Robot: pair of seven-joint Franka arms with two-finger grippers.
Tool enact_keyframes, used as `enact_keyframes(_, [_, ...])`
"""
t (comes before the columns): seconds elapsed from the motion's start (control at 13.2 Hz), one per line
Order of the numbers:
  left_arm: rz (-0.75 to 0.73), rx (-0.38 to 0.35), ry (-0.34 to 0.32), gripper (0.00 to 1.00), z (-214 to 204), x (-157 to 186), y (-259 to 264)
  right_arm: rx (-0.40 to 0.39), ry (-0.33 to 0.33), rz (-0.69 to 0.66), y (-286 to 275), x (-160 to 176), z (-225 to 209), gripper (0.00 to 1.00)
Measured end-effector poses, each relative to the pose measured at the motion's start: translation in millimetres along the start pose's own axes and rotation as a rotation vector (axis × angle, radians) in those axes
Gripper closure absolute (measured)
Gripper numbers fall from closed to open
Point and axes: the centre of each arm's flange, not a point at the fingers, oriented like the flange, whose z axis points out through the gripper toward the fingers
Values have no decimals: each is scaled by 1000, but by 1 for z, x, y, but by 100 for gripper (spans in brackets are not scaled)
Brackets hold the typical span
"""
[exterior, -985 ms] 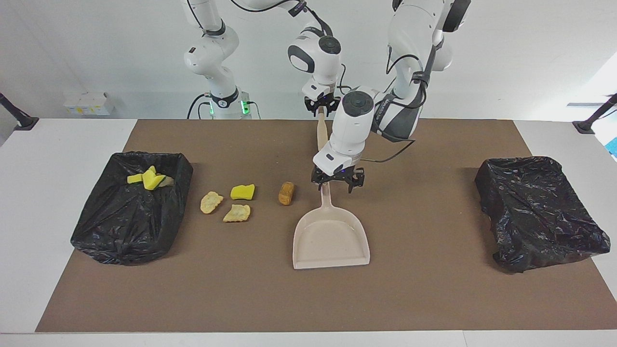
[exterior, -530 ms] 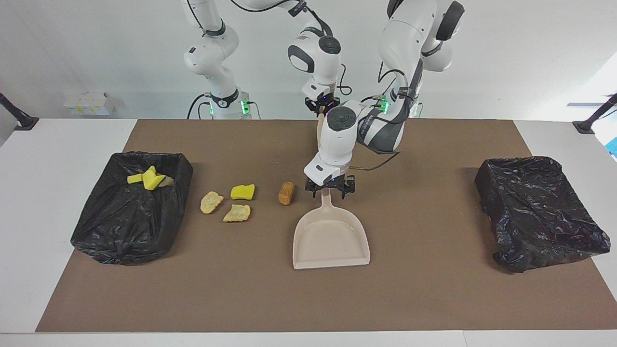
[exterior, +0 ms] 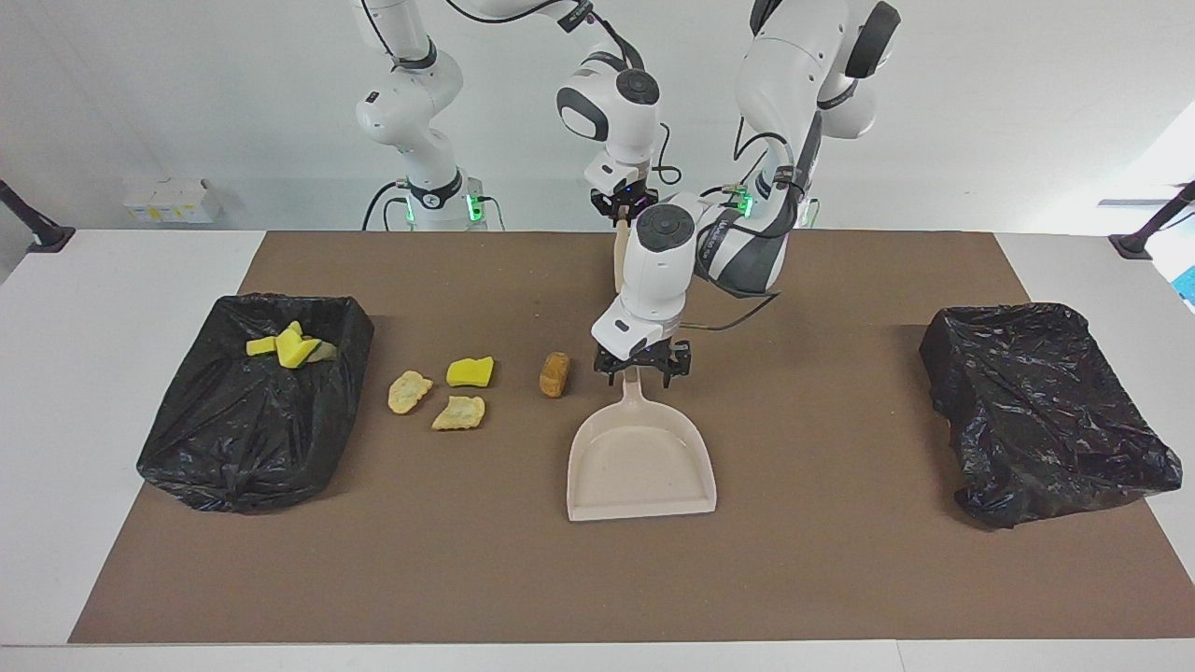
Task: Sweep and dump trash in bin
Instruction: 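Lift the brush with the right gripper while the left gripper tilts the dustpan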
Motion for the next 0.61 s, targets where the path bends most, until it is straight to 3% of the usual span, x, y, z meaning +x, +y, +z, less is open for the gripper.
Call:
enact_keyframes(0.15, [4,1,-4,17,2,-2,2,-6,-15,16,24,17,-24,74])
enact_keyframes(0.23, [5,0,-3,21,2,-3,3,-12,-24,8,37,25,-35,74])
enact_keyframes(0.3, [6,0,-4,31,2,-3,3,-21,-33,-2,51,33,-45,74])
enact_keyframes(0.38, [6,1,-4,33,2,-3,3,-34,-34,-8,65,42,-52,74])
enact_keyframes(0.61, [9,6,-11,68,2,-5,4,-90,-26,-13,104,71,-62,74])
